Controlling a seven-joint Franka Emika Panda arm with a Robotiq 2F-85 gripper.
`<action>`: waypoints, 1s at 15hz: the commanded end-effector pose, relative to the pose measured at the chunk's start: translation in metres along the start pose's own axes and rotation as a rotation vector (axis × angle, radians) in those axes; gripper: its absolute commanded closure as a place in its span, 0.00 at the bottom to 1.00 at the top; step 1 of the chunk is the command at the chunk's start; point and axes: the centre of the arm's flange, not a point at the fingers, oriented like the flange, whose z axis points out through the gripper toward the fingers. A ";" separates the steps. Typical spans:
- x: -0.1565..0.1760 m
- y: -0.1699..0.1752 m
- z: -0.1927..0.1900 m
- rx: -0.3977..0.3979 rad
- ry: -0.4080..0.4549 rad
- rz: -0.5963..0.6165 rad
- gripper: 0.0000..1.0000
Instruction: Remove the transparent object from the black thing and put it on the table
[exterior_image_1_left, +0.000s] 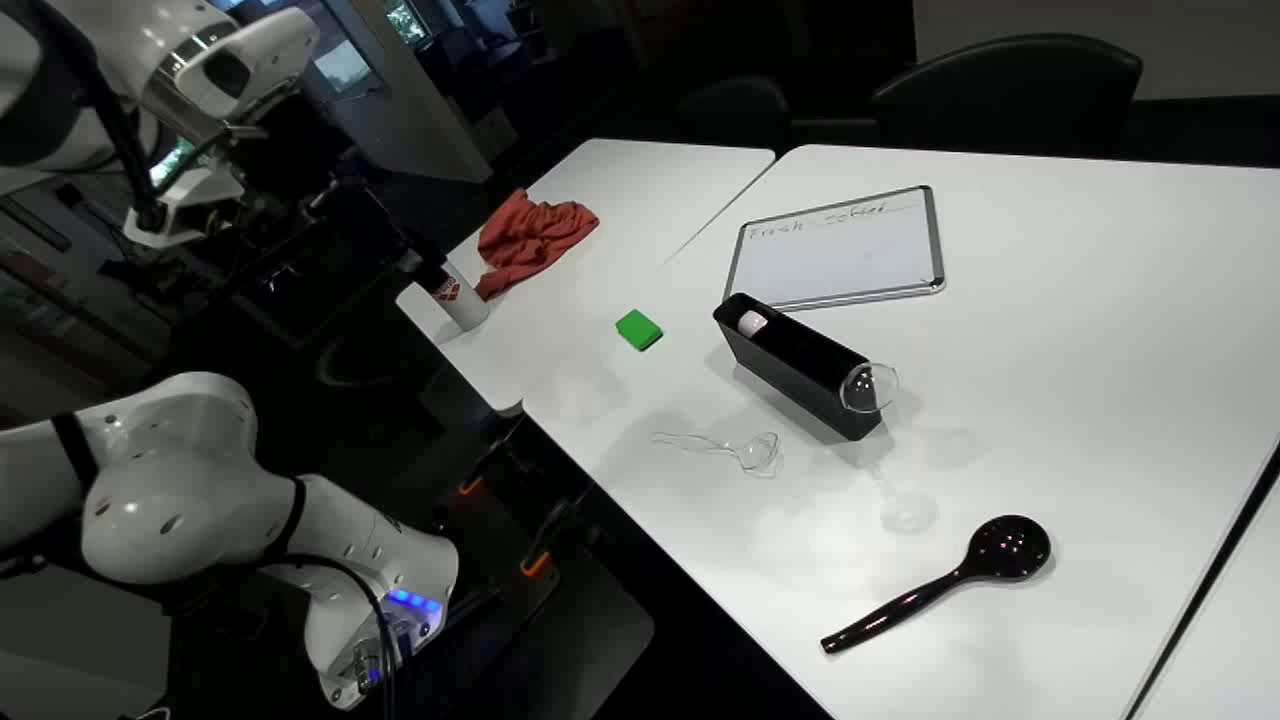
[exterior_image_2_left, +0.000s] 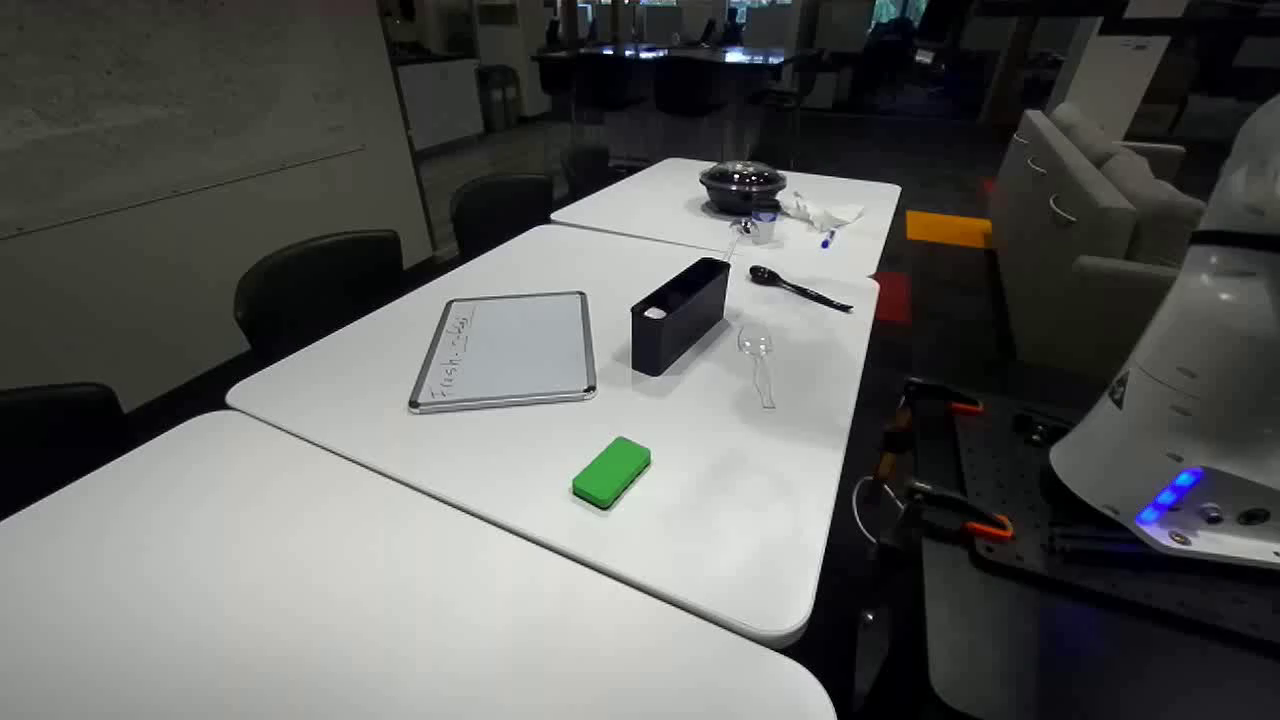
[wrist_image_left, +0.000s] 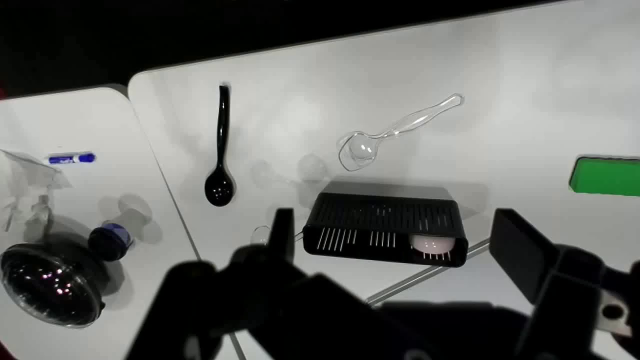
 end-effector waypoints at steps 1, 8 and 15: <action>0.000 0.000 0.000 0.000 0.000 0.000 0.00; 0.007 -0.001 0.003 -0.006 0.014 0.022 0.00; 0.091 -0.015 0.045 -0.062 0.161 0.351 0.00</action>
